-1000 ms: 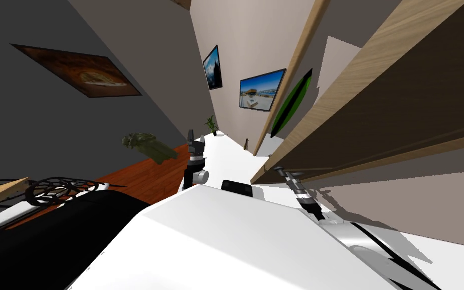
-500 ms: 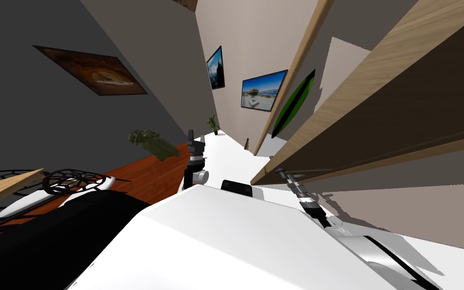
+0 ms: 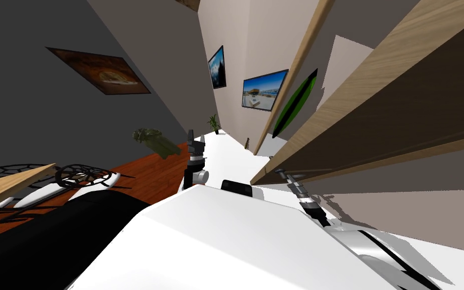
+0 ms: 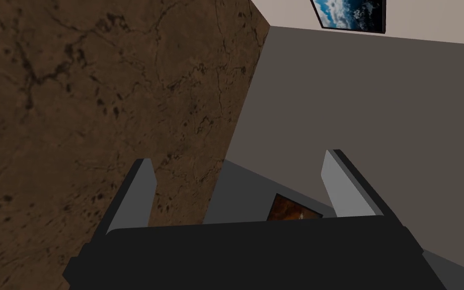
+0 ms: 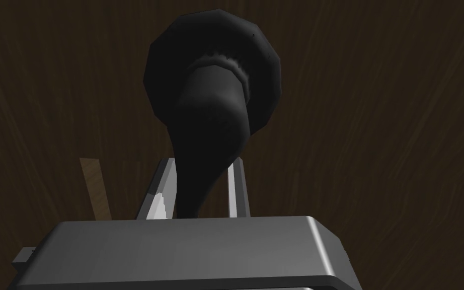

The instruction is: Pull the door open

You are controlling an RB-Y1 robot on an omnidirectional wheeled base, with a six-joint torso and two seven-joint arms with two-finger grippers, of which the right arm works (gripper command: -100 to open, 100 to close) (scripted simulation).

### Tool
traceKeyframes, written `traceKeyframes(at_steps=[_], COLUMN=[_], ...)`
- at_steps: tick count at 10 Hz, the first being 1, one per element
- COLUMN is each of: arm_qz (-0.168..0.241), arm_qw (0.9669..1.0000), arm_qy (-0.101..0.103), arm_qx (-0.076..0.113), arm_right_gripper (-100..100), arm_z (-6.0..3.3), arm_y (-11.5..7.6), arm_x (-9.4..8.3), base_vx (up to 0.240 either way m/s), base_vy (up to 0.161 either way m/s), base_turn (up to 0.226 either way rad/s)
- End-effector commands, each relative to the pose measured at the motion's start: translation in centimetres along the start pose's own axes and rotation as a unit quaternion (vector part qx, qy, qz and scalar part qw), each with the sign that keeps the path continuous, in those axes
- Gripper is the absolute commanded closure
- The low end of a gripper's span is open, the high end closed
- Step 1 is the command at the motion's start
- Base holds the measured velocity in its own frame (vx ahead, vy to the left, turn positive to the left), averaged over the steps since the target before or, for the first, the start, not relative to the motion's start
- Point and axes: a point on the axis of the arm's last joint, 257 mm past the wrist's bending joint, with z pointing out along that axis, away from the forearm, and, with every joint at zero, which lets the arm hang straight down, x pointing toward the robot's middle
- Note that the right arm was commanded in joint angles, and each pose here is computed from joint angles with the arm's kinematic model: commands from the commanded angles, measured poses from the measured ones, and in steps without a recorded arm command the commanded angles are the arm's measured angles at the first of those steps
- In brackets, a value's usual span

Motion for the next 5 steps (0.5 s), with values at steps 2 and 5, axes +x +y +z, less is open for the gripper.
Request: traceKeyframes(at_steps=[2,5], arm_qz=[0.001,0.002], arm_qw=[1.0,1.0], arm_qy=[0.005,0.009], arm_qx=[-0.001,0.0], arm_right_gripper=[100,100], arm_z=[-0.25,-0.52], arm_y=[0.06,0.15], arm_x=[0.45,0.73], base_vx=[-0.041,-0.047], base_vy=[-0.029,-0.047], base_turn=[0.009,0.042])
